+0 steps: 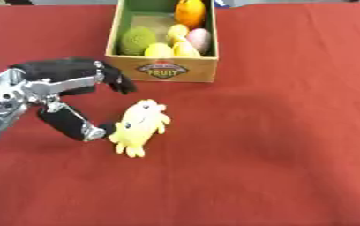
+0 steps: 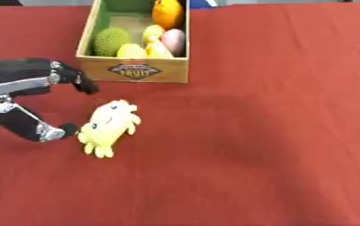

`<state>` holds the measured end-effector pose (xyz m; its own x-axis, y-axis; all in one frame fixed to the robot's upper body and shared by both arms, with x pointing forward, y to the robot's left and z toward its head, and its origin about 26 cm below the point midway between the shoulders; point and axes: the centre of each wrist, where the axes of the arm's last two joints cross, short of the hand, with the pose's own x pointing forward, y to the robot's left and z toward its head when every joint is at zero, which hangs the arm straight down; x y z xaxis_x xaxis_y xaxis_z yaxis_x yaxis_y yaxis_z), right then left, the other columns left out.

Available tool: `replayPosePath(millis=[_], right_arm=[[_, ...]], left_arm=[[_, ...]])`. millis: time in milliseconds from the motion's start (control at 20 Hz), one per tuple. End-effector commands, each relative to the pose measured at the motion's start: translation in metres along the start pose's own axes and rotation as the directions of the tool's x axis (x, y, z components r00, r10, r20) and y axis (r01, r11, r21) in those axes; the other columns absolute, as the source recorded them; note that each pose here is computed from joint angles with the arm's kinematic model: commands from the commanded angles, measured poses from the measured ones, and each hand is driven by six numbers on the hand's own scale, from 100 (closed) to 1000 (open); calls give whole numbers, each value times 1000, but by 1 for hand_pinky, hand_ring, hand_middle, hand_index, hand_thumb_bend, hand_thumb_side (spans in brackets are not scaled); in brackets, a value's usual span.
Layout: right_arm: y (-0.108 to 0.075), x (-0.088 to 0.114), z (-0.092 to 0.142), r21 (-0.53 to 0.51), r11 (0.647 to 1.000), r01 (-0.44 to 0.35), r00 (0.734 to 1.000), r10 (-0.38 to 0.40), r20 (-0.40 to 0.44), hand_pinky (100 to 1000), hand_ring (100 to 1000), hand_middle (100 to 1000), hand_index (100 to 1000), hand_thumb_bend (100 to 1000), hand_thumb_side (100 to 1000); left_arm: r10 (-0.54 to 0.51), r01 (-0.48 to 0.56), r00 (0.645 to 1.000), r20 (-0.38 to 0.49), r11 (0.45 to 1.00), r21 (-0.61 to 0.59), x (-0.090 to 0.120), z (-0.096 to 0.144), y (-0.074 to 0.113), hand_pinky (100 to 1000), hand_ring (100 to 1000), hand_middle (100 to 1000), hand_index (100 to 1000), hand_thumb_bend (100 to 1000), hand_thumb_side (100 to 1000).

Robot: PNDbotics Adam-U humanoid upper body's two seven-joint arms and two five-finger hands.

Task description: Pick up objects on the table and place them in the box.

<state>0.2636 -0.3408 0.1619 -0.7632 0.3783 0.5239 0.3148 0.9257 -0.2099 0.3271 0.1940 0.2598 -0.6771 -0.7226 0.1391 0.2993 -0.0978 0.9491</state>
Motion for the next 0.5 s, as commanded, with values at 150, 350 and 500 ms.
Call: replayPosePath(millis=[150, 350, 500], right_arm=[[-2, 4, -7, 4, 1000, 1, 1000, -1, 24, 796, 643, 652, 789, 100, 619], [0, 4, -7, 4, 1000, 6, 1000, -6, 23, 796, 641, 650, 788, 100, 620], [2, 5, -7, 4, 1000, 11, 1000, -11, 24, 796, 639, 649, 788, 100, 620]], left_arm=[[-10, 10, 1000, -26, 1000, -4, 6, -4, 5, 916, 841, 770, 882, 386, 100], [-26, 25, 998, -57, 1000, -17, -2, -19, -2, 927, 856, 788, 891, 389, 100], [-37, 34, 997, -71, 999, -32, -8, -29, -6, 931, 863, 797, 892, 398, 100]])
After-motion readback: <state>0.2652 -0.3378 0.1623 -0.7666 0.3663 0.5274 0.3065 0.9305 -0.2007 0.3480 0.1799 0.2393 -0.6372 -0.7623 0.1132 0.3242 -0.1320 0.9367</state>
